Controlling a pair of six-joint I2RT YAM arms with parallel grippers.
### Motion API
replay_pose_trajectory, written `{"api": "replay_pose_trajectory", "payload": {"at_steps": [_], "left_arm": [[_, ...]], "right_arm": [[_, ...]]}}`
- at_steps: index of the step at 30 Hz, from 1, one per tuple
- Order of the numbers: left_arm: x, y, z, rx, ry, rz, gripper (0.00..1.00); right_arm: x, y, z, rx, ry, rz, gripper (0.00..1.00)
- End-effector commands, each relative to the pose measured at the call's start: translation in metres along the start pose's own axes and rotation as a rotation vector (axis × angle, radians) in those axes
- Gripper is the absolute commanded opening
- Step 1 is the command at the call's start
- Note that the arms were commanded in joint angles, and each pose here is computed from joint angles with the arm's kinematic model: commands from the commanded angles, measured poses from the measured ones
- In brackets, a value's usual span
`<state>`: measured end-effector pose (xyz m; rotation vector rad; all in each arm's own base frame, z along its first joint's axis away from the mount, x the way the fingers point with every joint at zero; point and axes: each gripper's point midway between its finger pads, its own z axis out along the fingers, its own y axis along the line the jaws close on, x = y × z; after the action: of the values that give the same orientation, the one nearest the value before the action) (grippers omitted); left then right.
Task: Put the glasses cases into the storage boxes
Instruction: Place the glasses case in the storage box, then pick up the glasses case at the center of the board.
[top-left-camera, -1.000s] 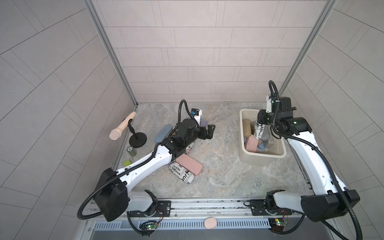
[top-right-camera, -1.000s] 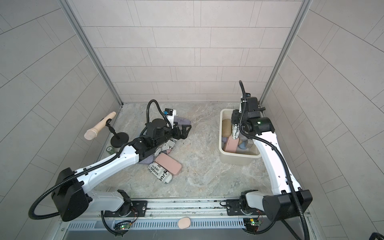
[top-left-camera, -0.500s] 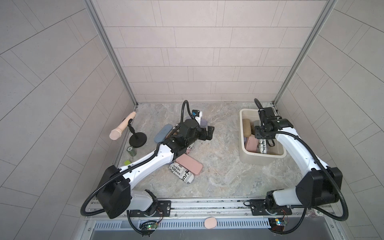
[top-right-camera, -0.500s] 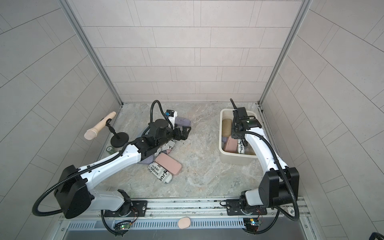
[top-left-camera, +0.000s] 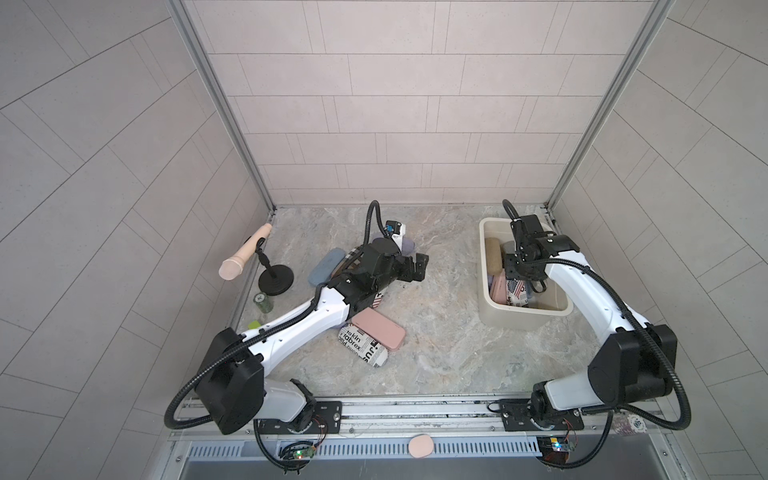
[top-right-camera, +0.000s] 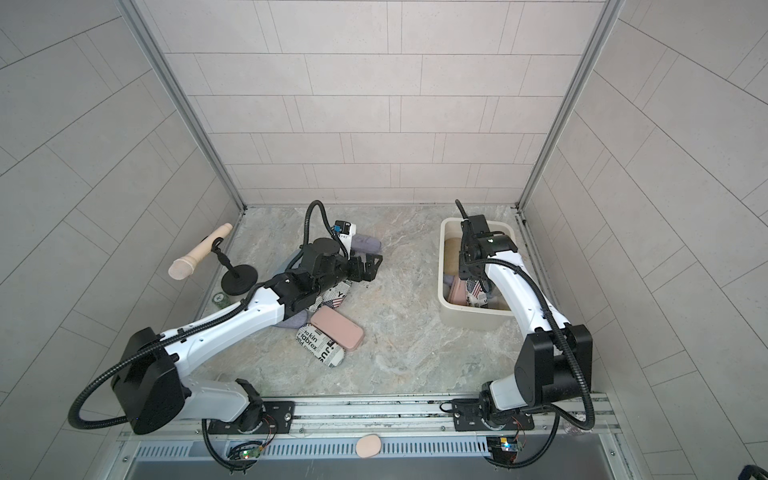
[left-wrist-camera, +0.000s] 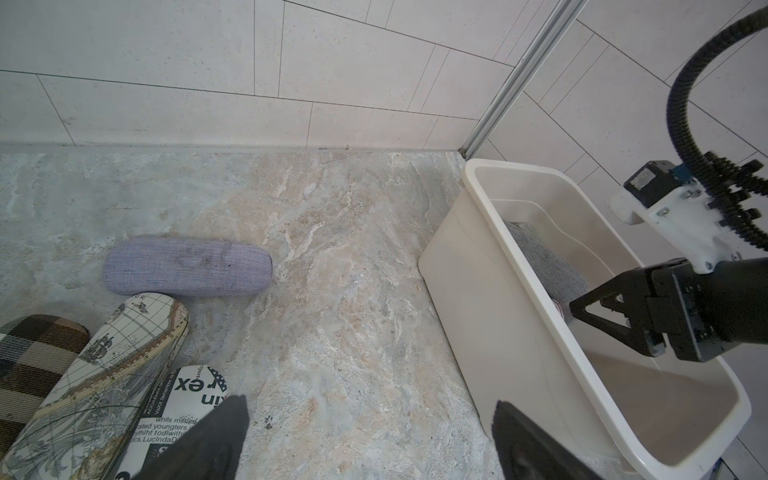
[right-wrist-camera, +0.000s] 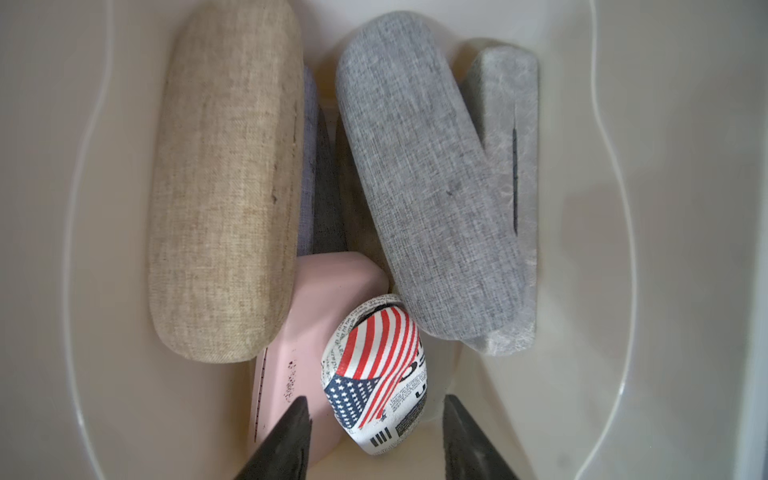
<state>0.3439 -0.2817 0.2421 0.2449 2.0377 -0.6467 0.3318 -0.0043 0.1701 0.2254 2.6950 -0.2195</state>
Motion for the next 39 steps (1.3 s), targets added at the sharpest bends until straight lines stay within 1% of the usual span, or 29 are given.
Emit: {"api": "replay_pose_trajectory", "payload": {"at_steps": [1,5,11,15,17,19,21,22,23,25,27,28,30,32,35,37,39], "left_arm": [[-0.013,0.0,-0.001,-0.013,-0.026,0.005,0.99],[-0.014,0.006,-0.001,-0.046,-0.027,0.001,1.0],[-0.019,0.036,-0.003,-0.193,-0.062,-0.078,1.0],[-0.024,0.044,-0.001,-0.186,-0.059,-0.093,1.0],[-0.028,0.05,-0.003,-0.205,-0.078,-0.086,1.0],[-0.033,0.059,-0.008,-0.249,-0.096,-0.076,1.0],[-0.039,0.066,-0.012,-0.286,-0.114,-0.062,0.98],[-0.041,0.071,-0.014,-0.306,-0.114,-0.071,0.96],[-0.042,0.081,-0.016,-0.33,-0.108,-0.111,0.94],[-0.038,0.104,-0.021,-0.369,-0.08,-0.228,0.92],[-0.026,0.128,-0.027,-0.399,-0.024,-0.326,0.91],[-0.02,0.135,-0.028,-0.398,0.005,-0.349,0.91],[-0.005,0.154,-0.037,-0.439,0.064,-0.374,0.91],[0.008,0.164,-0.047,-0.481,0.121,-0.349,0.91],[0.023,0.178,-0.058,-0.559,0.227,-0.257,0.91],[0.032,0.185,-0.06,-0.603,0.308,-0.192,0.91],[0.041,0.19,-0.054,-0.619,0.399,-0.124,0.91]], "right_arm": [[-0.003,-0.002,-0.013,-0.008,-0.03,0.014,0.52],[0.004,0.003,-0.002,-0.023,-0.006,0.015,0.5],[0.017,0.009,0.017,-0.037,0.024,0.028,0.51],[0.026,0.009,0.026,-0.036,0.049,0.032,0.5],[0.028,0.01,0.023,-0.041,0.05,0.037,0.5],[0.024,0.012,0.011,-0.062,0.022,0.035,0.51],[0.015,0.015,-0.008,-0.085,-0.039,0.025,0.52],[0.011,0.016,-0.016,-0.089,-0.067,0.023,0.54],[0.008,0.017,-0.024,-0.096,-0.095,0.026,0.57],[0.002,0.018,-0.036,-0.114,-0.143,0.038,0.6],[-0.003,0.021,-0.044,-0.153,-0.194,0.057,0.6],[-0.004,0.024,-0.046,-0.174,-0.214,0.062,0.61],[-0.009,0.028,-0.054,-0.219,-0.269,0.077,0.62],[-0.015,0.035,-0.059,-0.27,-0.317,0.081,0.65],[-0.02,0.045,-0.065,-0.345,-0.363,0.099,0.71],[-0.022,0.05,-0.069,-0.378,-0.388,0.094,0.72],[-0.021,0.058,-0.072,-0.425,-0.397,0.059,0.72]]}}
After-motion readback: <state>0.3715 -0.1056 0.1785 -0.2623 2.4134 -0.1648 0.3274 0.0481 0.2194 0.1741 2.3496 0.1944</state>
